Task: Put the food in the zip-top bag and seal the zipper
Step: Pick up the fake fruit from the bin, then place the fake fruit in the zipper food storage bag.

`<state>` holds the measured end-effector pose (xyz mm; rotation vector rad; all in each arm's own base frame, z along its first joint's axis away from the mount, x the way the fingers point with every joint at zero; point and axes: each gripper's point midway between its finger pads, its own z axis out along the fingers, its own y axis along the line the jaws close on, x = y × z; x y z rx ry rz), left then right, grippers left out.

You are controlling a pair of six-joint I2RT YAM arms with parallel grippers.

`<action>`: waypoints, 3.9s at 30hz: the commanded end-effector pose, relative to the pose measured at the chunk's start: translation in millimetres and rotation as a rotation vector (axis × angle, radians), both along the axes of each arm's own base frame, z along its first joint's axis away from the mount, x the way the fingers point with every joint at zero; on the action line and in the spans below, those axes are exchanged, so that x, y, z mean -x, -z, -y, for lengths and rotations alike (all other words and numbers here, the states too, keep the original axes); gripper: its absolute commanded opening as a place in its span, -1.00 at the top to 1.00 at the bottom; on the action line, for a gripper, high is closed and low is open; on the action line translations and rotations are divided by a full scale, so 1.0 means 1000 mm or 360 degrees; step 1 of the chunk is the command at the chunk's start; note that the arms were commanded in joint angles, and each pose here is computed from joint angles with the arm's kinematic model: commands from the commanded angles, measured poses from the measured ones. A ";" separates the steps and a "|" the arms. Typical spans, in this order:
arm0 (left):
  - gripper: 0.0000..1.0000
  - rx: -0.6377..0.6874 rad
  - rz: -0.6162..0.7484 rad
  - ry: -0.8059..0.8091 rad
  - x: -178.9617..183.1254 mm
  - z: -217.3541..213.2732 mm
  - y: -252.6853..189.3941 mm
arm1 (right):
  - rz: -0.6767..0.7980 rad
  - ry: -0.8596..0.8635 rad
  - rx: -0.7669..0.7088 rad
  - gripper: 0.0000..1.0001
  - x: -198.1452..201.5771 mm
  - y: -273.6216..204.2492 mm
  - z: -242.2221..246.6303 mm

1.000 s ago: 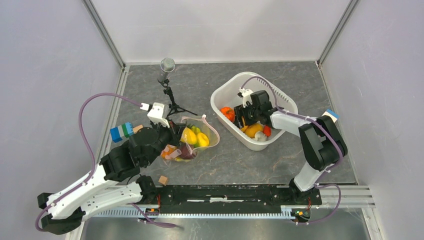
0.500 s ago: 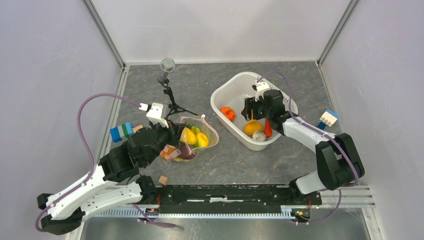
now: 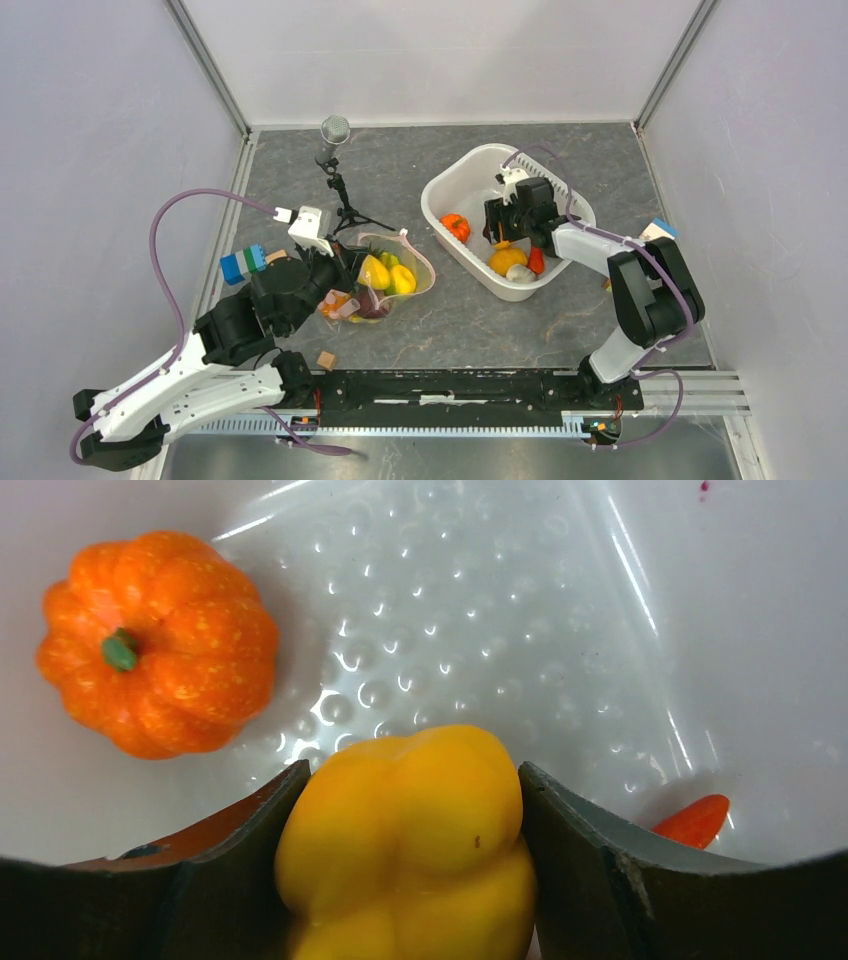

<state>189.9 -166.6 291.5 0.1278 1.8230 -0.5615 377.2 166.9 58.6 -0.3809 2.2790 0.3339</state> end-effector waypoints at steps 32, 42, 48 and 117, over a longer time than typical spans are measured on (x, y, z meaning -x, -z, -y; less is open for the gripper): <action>0.94 0.0126 0.0021 0.0004 0.002 0.002 -0.014 | 0.0703 -0.0143 -0.0334 0.11 0.010 -0.153 -0.008; 0.94 0.0116 0.0007 0.0033 0.001 0.011 -0.012 | 0.0849 -0.0780 -0.0983 0.13 0.107 -0.232 -0.081; 0.94 0.0110 -0.0010 0.0057 0.001 0.015 -0.011 | 0.0977 -0.1103 -0.1068 0.10 0.168 -0.263 -0.131; 0.94 0.0281 0.0083 0.0234 0.018 0.021 -0.050 | 0.0722 -0.1362 -0.0625 1.00 0.208 -0.189 -0.226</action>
